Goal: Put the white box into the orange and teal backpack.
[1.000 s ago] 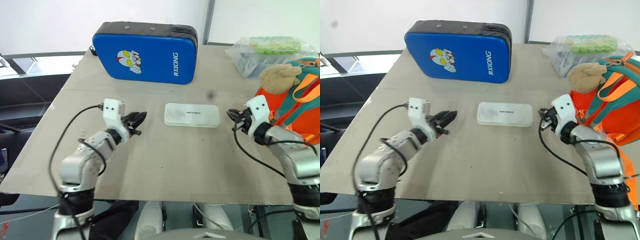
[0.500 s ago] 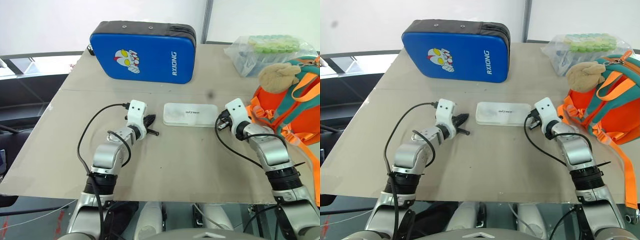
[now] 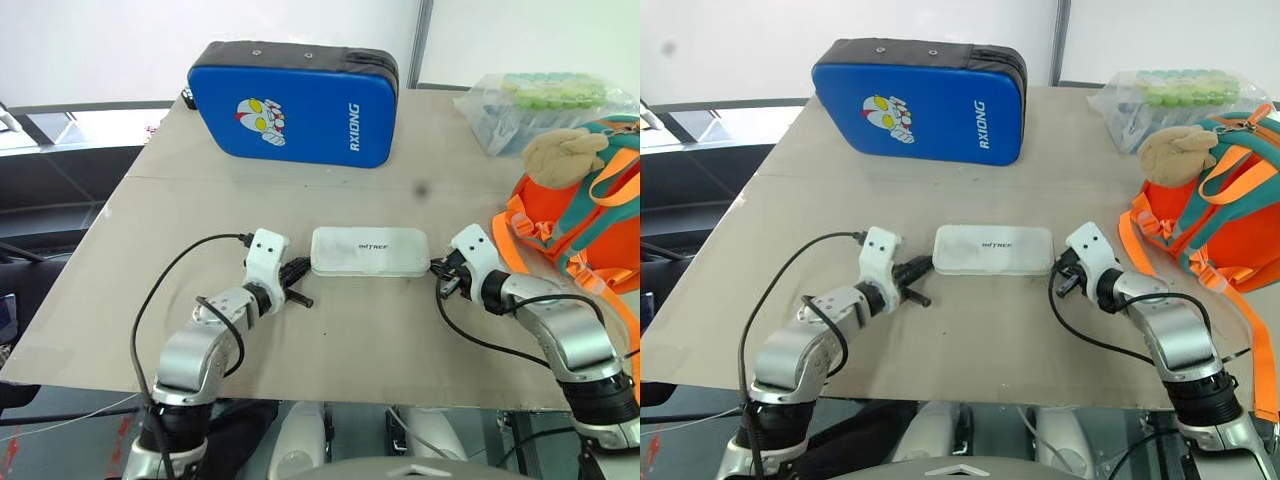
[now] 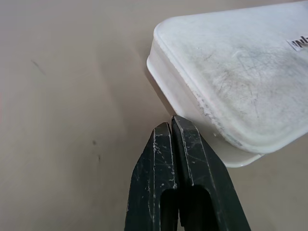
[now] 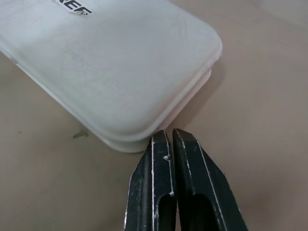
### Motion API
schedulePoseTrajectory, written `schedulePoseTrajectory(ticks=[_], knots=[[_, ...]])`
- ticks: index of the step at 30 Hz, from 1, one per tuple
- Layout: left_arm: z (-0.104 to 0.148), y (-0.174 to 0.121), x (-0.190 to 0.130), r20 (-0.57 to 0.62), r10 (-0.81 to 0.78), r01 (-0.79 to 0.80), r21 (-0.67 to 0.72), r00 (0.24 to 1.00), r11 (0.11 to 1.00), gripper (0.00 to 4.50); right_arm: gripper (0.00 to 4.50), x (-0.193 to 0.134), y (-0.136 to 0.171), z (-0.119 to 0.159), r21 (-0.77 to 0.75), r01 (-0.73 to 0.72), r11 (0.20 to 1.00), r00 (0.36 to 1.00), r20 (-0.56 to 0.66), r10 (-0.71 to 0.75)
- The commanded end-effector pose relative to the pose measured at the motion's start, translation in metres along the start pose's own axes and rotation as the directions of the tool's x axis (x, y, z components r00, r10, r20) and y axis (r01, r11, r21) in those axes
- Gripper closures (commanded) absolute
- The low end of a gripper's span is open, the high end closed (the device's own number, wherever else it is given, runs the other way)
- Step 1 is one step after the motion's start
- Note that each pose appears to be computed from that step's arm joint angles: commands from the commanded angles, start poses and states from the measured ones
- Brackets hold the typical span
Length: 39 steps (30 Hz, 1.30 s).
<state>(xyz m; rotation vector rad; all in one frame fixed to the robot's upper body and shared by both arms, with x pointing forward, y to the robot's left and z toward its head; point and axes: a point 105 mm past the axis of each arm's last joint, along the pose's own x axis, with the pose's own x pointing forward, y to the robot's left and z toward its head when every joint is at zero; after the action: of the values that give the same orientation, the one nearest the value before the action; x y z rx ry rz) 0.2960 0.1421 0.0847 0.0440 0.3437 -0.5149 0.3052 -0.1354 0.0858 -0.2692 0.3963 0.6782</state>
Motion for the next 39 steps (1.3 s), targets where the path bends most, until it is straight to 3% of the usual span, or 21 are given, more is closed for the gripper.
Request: schedulePoseTrajectory(ticks=[1, 4, 5, 7, 11, 15, 16, 20, 28, 39], knots=[[0.007, -0.02, -0.009, 0.031, -0.105, 0.105, -0.009, 0.994, 0.994, 4.45, 4.5, -0.006, 0.015, 0.003, 0.001, -0.067, 0.998, 0.998, 0.015, 0.067], [0.008, -0.012, -0.021, 0.054, -0.12, 0.123, -0.067, 0.991, 0.99, 4.45, 4.5, -0.009, 0.008, -0.006, -0.02, -0.035, 0.999, 0.999, -0.017, 0.035], [0.01, -0.005, -0.025, 0.066, -0.111, 0.117, -0.105, 0.992, 0.988, 4.06, 4.5, -0.009, 0.004, -0.007, -0.027, -0.02, 0.999, 1.0, -0.021, 0.019], [0.012, 0.011, -0.035, 0.063, -0.104, 0.113, -0.161, 0.993, 0.98, 3.74, 4.5, -0.012, -0.004, -0.007, -0.034, 0.0, 0.999, 1.0, -0.024, -0.001], [0.011, 0.036, -0.053, 0.001, -0.143, 0.138, -0.269, 0.99, 0.953, 2.05, 4.5, -0.014, -0.022, 0.001, -0.06, 0.038, 0.997, 0.999, -0.009, -0.039], [0.011, 0.033, -0.066, -0.022, -0.334, 0.284, -0.477, 0.942, 0.832, 0.34, 4.5, -0.009, -0.036, 0.012, -0.101, 0.051, 0.994, 0.999, 0.006, -0.051], [0.014, 0.033, -0.064, -0.015, -0.347, 0.293, -0.499, 0.938, 0.816, 0.16, 4.5, -0.008, -0.038, 0.014, -0.111, 0.048, 0.993, 0.999, 0.006, -0.047], [0.026, 0.028, -0.045, 0.02, -0.388, 0.331, -0.562, 0.921, 0.758, 0.16, 4.5, 0.002, -0.043, 0.022, -0.175, 0.014, 0.984, 1.0, -0.007, -0.016], [0.016, 0.013, -0.015, -0.005, -0.404, 0.307, -0.642, 0.915, 0.703, 0.16, 4.5, 0.02, -0.042, 0.029, -0.274, -0.047, 0.961, 0.999, -0.03, 0.04], [0.014, -0.008, -0.003, 0.041, -0.482, 0.376, -0.684, 0.875, 0.625, 0.16, 4.5, 0.039, -0.007, 0.027, -0.293, -0.19, 0.937, 0.982, -0.048, 0.184]])
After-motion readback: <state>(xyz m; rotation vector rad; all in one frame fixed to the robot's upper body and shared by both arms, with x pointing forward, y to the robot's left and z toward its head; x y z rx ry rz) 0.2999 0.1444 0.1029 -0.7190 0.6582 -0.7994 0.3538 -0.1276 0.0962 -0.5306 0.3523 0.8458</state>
